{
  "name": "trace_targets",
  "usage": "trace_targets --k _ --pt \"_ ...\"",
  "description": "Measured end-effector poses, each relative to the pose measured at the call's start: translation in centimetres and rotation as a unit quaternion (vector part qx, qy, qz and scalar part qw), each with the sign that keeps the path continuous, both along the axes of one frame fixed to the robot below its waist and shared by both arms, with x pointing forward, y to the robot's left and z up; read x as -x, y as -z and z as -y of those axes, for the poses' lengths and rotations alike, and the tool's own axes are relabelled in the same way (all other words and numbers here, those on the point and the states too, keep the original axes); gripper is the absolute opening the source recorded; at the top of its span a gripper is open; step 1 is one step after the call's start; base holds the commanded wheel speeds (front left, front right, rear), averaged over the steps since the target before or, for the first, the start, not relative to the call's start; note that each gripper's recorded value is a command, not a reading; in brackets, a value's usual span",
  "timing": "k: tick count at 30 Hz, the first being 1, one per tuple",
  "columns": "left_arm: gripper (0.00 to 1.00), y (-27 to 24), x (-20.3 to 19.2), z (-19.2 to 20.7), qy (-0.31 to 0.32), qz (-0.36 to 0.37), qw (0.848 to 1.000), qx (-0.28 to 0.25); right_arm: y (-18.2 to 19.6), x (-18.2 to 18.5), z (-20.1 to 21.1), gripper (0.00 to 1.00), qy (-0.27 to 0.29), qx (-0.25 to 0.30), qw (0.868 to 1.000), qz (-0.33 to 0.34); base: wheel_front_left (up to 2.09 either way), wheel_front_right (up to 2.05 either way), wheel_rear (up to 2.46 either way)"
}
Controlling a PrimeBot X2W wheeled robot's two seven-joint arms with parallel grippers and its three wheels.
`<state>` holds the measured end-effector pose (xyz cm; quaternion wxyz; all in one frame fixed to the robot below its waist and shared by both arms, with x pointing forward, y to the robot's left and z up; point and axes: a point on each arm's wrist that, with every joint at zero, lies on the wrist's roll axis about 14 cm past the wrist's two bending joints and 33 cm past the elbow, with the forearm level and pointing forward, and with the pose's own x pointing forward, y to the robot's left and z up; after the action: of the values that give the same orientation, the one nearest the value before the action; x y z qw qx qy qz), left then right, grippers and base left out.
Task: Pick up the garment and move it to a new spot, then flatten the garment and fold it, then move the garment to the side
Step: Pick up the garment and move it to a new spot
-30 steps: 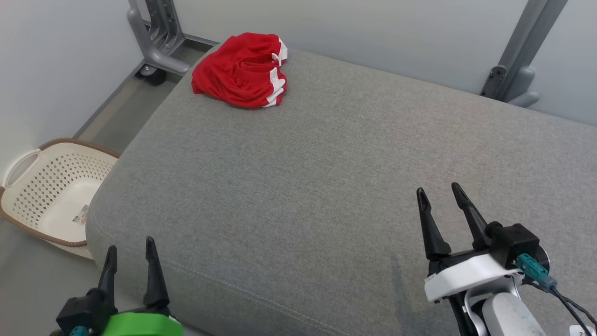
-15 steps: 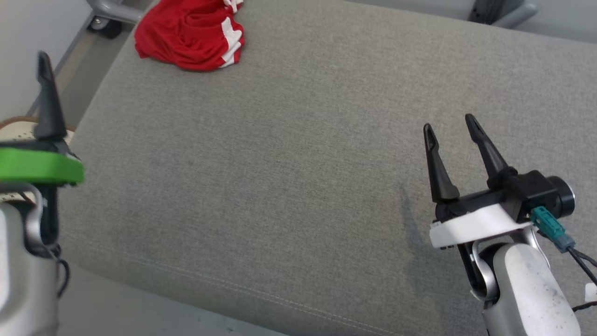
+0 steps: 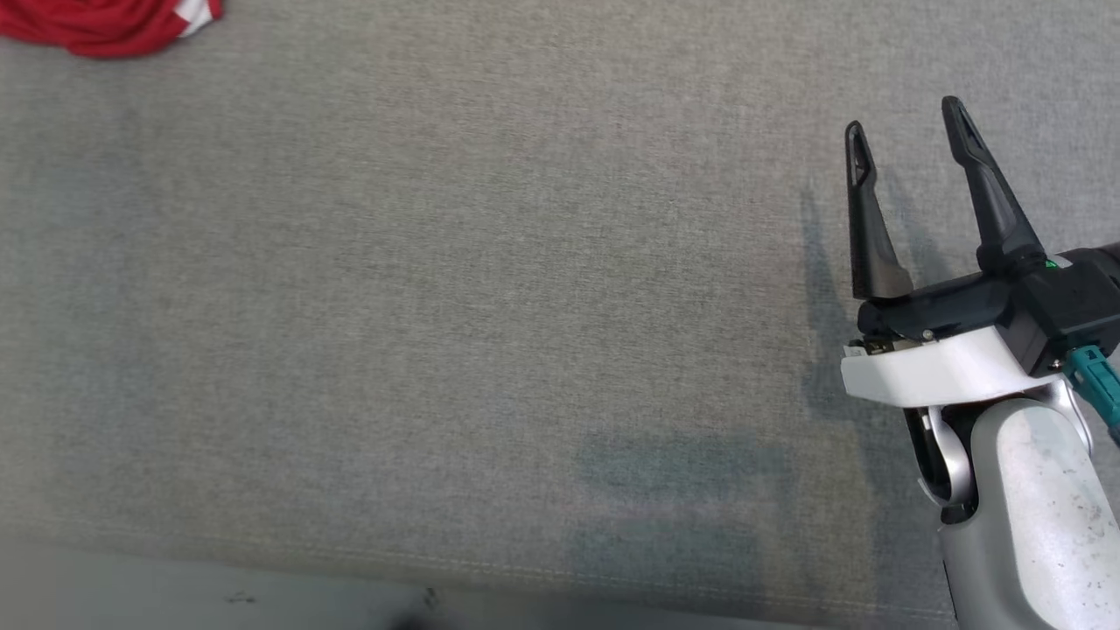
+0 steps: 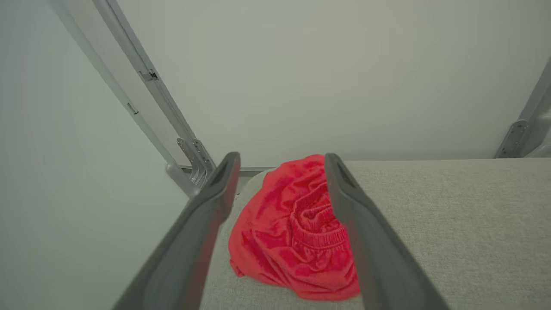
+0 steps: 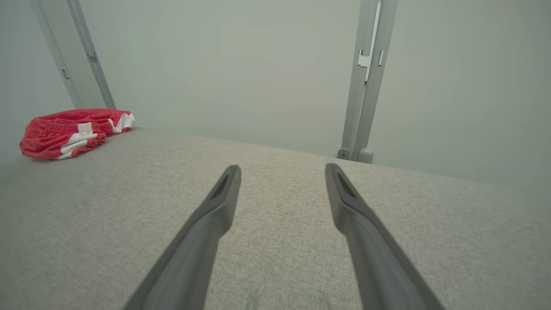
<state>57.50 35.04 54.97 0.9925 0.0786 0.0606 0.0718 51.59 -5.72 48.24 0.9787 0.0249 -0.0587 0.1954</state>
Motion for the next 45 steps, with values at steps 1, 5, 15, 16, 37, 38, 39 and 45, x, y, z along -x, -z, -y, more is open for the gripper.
trace_targets --k 1,5,15,16,37,38,39,45 --pt "1.0 1.4 -0.8 0.3 0.004 -0.019 1.0 0.004 0.6 -0.1 0.5 1.0 0.005 0.003 1.0 -0.005 0.0 0.0 0.0" --pt "1.0 6.8 -3.3 1.9 0.016 -0.085 0.996 0.024 1.9 -0.3 2.9 1.0 0.034 0.019 0.999 -0.014 0.0 0.0 0.0" --pt "1.0 17.8 -5.3 3.3 0.007 -0.189 0.979 0.072 5.4 0.0 6.5 1.0 0.073 0.053 0.995 -0.048 0.0 0.0 0.0" --pt "1.0 18.4 -5.4 3.1 0.005 -0.194 0.978 0.072 5.6 0.1 6.6 1.0 0.074 0.055 0.994 -0.051 0.0 0.0 0.0" --pt "0.0 13.3 -6.3 4.0 0.034 -0.141 0.989 0.023 2.9 1.2 6.4 1.0 0.074 0.041 0.996 -0.028 0.0 0.0 0.0" --pt "0.0 12.5 -6.4 4.4 0.042 -0.135 0.99 0.016 2.5 1.3 6.5 1.0 0.074 0.038 0.996 -0.025 0.0 0.0 0.0" --pt "0.0 11.5 -6.6 5.0 0.052 -0.125 0.991 0.012 2.1 1.5 6.6 1.0 0.076 0.036 0.996 -0.022 0.0 0.0 0.0" --pt "0.0 4.4 -7.2 9.6 0.121 -0.053 0.991 -0.003 -0.2 3.0 7.5 1.0 0.09 0.026 0.996 -0.006 0.0 0.0 0.0"
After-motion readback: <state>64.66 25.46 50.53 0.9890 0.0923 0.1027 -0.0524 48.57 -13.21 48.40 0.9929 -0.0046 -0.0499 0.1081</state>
